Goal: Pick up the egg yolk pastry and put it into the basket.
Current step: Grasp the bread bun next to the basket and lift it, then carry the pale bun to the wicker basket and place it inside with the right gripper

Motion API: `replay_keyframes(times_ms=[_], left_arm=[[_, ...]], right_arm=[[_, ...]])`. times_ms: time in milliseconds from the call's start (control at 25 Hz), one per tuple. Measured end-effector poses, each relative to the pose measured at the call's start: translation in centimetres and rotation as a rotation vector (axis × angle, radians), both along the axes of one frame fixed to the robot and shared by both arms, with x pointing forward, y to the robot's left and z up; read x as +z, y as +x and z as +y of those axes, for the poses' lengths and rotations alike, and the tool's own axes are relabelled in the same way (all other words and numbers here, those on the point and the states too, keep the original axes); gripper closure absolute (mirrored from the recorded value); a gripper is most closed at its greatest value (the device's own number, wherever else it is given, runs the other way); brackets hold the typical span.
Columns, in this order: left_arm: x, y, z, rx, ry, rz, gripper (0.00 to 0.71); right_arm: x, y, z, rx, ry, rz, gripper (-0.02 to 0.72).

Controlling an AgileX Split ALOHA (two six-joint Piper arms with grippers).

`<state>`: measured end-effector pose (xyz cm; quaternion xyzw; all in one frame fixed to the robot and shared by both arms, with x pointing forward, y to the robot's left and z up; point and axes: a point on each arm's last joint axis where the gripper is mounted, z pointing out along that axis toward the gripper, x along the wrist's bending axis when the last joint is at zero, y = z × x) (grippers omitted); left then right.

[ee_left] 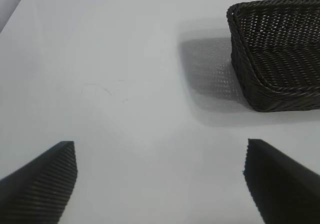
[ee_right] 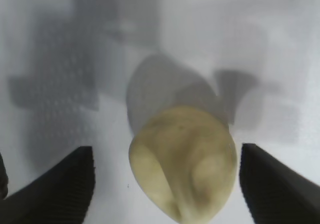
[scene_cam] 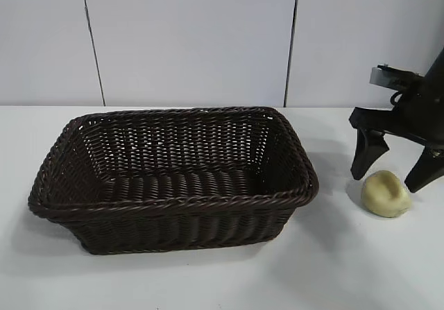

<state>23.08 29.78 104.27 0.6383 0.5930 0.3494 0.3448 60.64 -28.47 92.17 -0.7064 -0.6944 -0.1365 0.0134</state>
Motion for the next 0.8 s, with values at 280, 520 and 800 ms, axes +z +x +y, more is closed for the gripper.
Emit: replay_keyframes(times_ms=[280, 520, 800], left_arm=[[0.0, 0.0, 0.0, 0.000, 0.000, 0.000, 0.052], [0.0, 0.0, 0.0, 0.000, 0.000, 0.000, 0.052], [0.0, 0.0, 0.0, 0.000, 0.000, 0.000, 0.052]], right_arm=[[0.0, -0.2, 0.0, 0.012, -0.003, 0.023, 0.658], [0.9, -0.5, 0.1, 0.037, 0.010, 0.073, 0.675], [9.6, -0.5, 0.5, 0.073, 0.044, -0.060, 0.680]])
